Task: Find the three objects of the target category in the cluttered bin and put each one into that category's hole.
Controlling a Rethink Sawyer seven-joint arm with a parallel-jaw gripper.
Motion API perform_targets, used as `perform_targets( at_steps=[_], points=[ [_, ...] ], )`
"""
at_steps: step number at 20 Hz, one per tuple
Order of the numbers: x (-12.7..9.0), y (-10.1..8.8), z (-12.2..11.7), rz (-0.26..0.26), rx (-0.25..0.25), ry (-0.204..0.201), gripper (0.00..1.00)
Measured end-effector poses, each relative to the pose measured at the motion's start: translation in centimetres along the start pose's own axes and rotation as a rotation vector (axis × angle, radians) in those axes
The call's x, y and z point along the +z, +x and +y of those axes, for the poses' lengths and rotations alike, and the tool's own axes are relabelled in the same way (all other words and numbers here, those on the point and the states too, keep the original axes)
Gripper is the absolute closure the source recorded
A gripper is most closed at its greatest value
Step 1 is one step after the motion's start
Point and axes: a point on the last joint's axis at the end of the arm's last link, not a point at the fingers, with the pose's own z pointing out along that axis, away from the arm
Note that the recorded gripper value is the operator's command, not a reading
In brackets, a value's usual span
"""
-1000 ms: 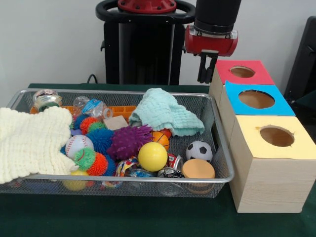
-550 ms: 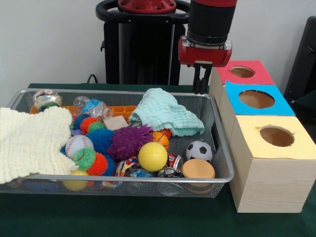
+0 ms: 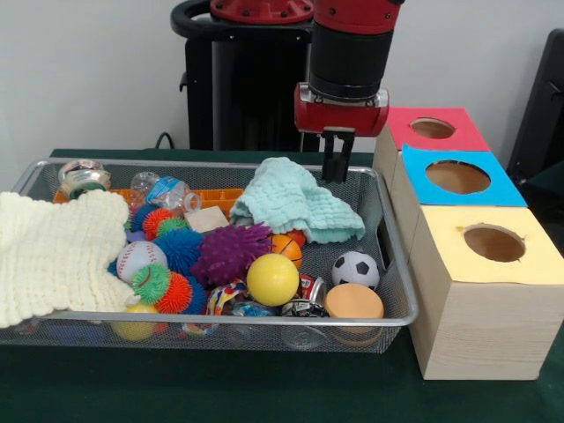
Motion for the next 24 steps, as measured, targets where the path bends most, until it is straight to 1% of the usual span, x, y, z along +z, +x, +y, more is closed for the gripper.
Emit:
perform_targets(
  at_steps=[4, 10, 20, 21, 24],
  points=[
    [0.3, 0.0, -0.6, 0.003, 0.002, -0.004, 1.00],
    [0.5, 0.0, -1.8, 0.001, -0.011, -0.002, 1.00],
    [0.7, 0.1, -2.5, -0.003, -0.026, -0.003, 1.00],
    [0.8, 0.1, -2.6, -0.003, -0.031, -0.003, 0.00],
    [0.8, 0.0, -2.5, -0.004, -0.032, -0.005, 0.00]
  ],
)
